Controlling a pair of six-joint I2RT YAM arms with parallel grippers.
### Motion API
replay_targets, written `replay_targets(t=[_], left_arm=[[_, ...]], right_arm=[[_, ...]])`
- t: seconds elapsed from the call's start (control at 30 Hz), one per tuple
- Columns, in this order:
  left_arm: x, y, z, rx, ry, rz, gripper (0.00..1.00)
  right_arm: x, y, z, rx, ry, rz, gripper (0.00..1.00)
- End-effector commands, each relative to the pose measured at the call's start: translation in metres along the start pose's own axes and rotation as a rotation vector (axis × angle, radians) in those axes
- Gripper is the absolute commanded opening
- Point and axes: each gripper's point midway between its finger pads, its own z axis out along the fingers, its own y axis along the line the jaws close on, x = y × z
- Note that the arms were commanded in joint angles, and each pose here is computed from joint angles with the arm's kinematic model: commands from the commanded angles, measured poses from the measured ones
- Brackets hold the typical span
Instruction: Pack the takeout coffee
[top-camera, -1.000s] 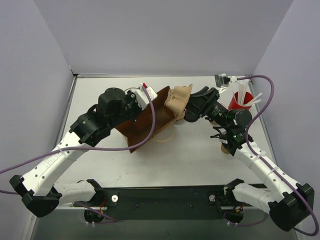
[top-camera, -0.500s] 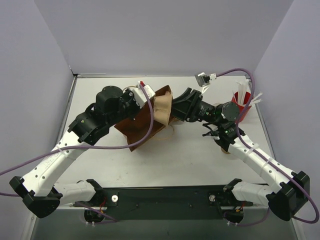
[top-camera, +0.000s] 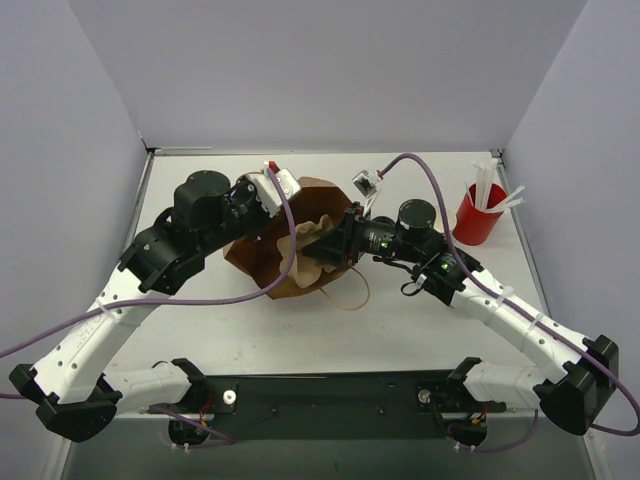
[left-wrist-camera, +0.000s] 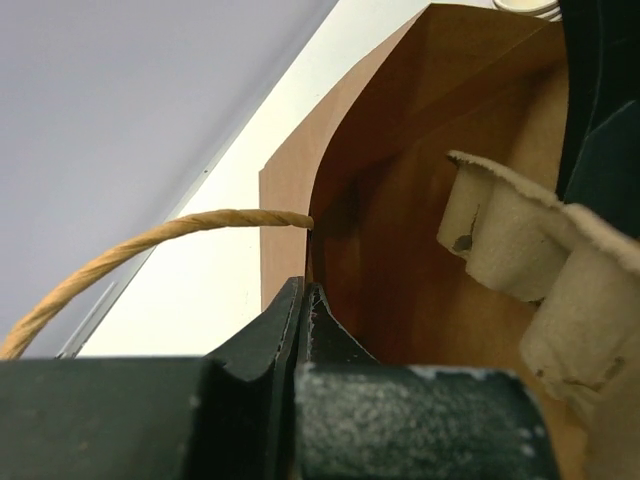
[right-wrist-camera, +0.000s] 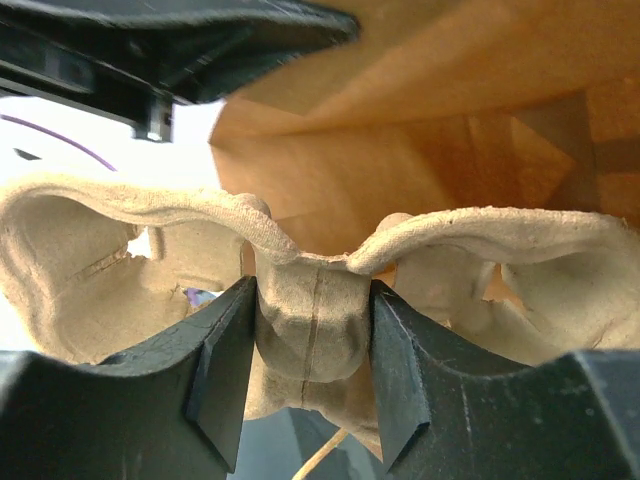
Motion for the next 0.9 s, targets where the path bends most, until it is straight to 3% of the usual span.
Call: replay_targets(t=[0.0,0.2,0.43,0.63,0.87], left_arm=[[-0.034,0.010,-0.026,-0.015,-0.097,0.023,0.00],[-0.024,-0.013,-0.021,0.077,-0.060,0.024,0.00],[-0.012,-0.043,-0.018,0.170,-0.048,-0.040,0.00],[-0.002,-0.050,-0.013,0.178,-0.018,-0.062,0.00],[-0.004,-0.047,-0.009,0.160,-0.008,-0.081,0.00]], right_arm=[[0.015,-0.030,0.006,0.135,0.053,-0.140,0.40],[0.041,-0.059,0.022,0.297,0.083,-0.272,0.39],[0.043,-0.079,0.024,0.440,0.057,-0.433,0.36],[0.023,-0.066,0.024,0.427,-0.011,-0.489,0.36],[0.020,-0.069,0.019,0.460,0.069,-0.582,0.36]])
